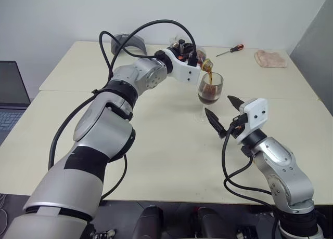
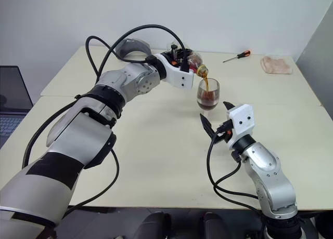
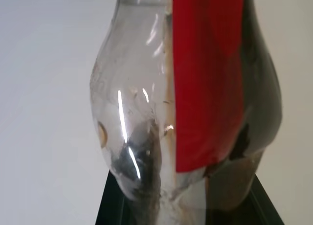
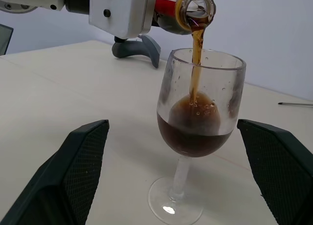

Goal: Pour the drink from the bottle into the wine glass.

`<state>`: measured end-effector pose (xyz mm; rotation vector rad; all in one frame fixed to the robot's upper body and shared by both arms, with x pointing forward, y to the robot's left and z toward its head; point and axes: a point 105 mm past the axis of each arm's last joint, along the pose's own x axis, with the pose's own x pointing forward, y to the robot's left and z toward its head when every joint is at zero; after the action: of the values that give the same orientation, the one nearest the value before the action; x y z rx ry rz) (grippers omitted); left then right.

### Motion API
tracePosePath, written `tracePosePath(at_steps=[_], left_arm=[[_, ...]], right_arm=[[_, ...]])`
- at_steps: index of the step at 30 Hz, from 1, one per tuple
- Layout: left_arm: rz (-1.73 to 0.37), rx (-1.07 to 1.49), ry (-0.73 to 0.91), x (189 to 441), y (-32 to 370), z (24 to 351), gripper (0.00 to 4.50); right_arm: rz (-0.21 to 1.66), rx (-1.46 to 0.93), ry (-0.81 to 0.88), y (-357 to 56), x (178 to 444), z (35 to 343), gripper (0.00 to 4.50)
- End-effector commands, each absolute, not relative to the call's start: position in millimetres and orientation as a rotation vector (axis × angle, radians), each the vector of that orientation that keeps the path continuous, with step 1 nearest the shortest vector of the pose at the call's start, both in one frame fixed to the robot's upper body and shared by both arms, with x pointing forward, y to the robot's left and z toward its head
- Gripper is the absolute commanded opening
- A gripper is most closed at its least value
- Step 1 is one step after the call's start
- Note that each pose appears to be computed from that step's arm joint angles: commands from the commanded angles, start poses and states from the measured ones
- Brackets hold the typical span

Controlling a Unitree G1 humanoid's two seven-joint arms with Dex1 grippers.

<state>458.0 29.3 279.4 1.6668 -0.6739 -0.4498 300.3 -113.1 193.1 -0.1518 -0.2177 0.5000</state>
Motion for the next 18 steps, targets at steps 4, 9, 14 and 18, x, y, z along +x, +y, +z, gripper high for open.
tracePosePath(at_steps=[4,9,14,18], left_arm=[[-0.389,1.665,-0.733,455.4,27.0,306.3,0.79],[-0.389,1.666,-0.736,455.2,26.8,307.1,0.79],[-0.399,1.656,-0.737,454.5,25.0,305.7,0.79],[-0.412,1.609,-0.736,453.4,22.9,305.8,0.79]], right_arm=[[0.512,-0.154,-0.281,-110.8,293.9,208.6,4.5],[0.514,-0.152,-0.281,-110.3,293.5,208.7,4.5],[0.516,-0.151,-0.28,-109.4,292.8,208.3,4.5],[0.517,-0.158,-0.279,-109.5,293.1,208.3,4.5]])
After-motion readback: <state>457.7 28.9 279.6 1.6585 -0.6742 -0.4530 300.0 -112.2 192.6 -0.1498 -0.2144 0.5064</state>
